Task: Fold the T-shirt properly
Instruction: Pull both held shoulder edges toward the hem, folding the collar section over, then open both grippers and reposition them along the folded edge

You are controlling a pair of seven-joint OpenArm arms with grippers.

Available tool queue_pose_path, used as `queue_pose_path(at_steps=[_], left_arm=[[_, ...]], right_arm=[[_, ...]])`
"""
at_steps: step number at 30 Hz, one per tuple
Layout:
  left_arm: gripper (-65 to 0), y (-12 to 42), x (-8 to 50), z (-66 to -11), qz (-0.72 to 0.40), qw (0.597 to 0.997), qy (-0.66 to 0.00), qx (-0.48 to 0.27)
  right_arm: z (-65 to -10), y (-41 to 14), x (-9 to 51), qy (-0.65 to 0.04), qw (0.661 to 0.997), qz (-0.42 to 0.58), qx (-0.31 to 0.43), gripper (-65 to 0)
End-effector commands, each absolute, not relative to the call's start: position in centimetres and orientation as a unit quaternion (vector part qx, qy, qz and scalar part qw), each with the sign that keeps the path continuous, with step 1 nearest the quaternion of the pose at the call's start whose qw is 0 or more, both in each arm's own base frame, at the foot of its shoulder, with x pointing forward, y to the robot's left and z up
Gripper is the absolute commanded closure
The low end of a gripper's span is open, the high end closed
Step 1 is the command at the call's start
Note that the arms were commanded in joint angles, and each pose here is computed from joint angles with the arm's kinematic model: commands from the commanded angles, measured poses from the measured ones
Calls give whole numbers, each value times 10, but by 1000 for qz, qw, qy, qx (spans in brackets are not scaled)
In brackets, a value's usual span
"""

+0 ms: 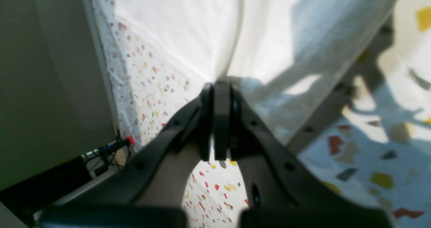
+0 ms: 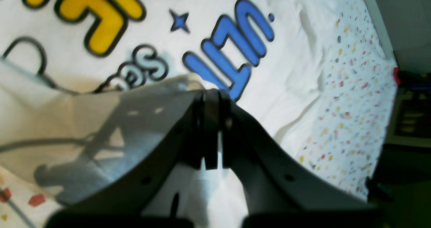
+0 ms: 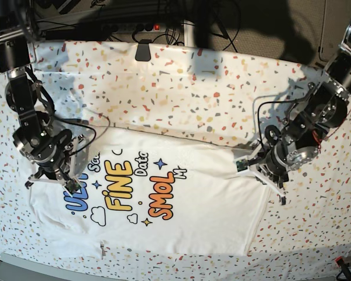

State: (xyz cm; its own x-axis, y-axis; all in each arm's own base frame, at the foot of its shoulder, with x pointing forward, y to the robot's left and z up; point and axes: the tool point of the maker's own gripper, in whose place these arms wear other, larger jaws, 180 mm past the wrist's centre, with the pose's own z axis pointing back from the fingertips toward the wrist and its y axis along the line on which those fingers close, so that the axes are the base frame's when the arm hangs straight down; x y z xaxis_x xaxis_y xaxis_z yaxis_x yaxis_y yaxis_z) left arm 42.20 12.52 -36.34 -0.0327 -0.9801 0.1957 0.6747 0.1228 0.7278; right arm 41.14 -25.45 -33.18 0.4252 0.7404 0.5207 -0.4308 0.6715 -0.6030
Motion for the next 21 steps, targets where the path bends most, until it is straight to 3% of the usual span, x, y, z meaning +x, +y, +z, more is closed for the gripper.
queue_pose_path(at_steps=[1,7,21], left_arm=[[0,132,438,-345,-613,658,-369,235],[0,140,447,-354,-601,677,-362,222],[0,125,448,-357,-602,676,-373,204]], right_arm=[[-306,-262,427,-427,807,350,-212,0],[-295,-265,436,-435,803,345,-217,0],[-291,-268,439,-447,802,325,-226,0]])
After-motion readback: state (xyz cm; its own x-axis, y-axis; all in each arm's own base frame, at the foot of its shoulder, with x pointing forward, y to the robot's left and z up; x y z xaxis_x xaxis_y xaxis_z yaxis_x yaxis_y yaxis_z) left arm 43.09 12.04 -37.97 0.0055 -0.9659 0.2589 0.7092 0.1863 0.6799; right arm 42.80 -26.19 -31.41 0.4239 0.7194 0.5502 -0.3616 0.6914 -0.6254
